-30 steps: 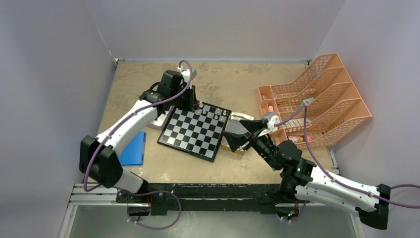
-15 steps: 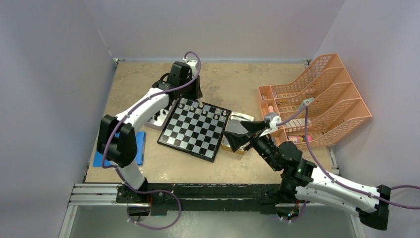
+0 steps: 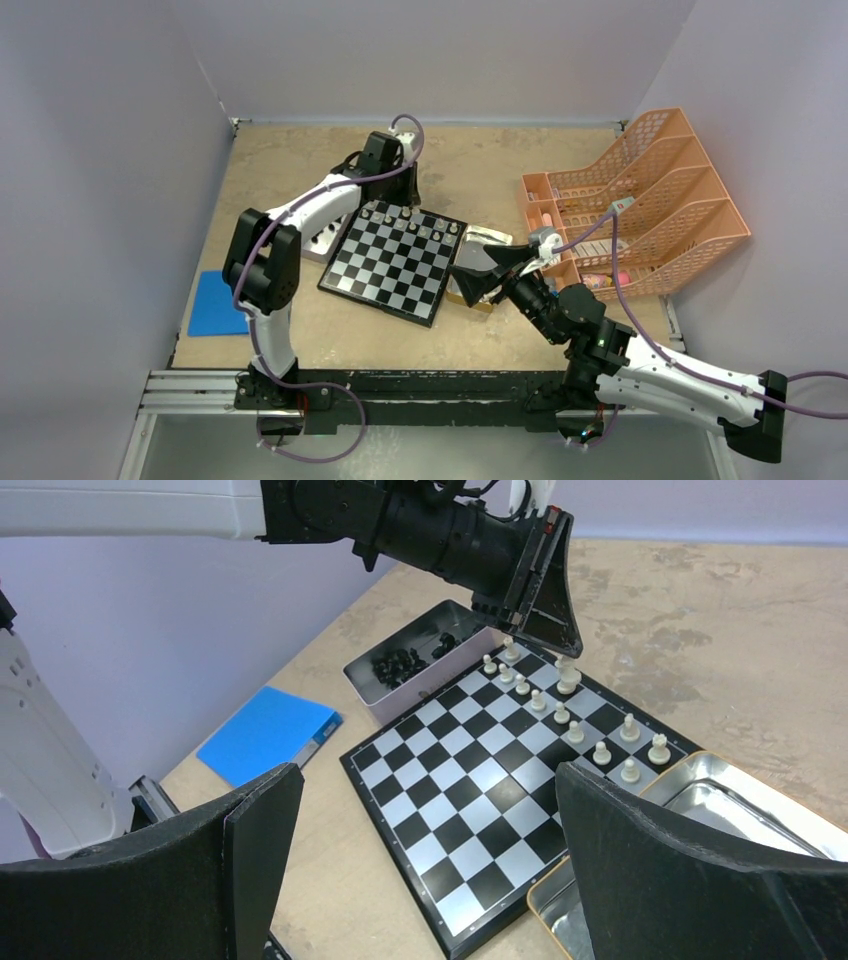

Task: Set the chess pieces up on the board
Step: Place the chess piece on the chessboard.

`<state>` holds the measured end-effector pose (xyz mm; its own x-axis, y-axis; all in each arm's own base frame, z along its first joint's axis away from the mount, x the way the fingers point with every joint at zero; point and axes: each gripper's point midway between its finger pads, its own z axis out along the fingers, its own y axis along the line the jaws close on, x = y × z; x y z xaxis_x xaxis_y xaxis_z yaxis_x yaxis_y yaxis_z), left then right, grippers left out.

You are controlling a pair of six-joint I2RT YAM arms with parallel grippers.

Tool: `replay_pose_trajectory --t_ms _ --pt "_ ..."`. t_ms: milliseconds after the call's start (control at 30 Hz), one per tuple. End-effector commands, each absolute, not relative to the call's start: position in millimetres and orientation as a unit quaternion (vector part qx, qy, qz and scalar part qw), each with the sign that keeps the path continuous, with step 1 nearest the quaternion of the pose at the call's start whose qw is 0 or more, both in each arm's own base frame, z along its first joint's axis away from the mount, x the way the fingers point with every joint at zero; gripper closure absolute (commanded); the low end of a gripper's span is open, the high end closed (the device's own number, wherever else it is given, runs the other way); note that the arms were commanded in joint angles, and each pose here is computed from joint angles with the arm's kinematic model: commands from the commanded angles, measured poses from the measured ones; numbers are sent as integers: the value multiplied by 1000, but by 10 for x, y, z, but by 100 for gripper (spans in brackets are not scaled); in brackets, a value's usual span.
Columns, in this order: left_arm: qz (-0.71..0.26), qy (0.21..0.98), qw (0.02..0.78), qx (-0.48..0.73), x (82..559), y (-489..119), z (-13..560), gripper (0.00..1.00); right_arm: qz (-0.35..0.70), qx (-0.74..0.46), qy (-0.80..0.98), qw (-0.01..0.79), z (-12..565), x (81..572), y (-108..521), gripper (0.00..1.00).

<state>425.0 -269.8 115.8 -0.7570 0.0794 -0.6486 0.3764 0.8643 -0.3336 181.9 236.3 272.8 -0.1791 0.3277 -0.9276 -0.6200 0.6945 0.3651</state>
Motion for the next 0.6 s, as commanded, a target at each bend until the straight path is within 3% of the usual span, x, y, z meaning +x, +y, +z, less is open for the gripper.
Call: replay_pose_trajectory --t_ms 0,567 --pt "-263 877 374 150 4425 -2913 1455 100 381 -89 660 641 2855 1842 2334 1" --pt "-246 883 360 174 4497 -2961 1118 100 376 -88 661 643 2922 1851 2316 1"
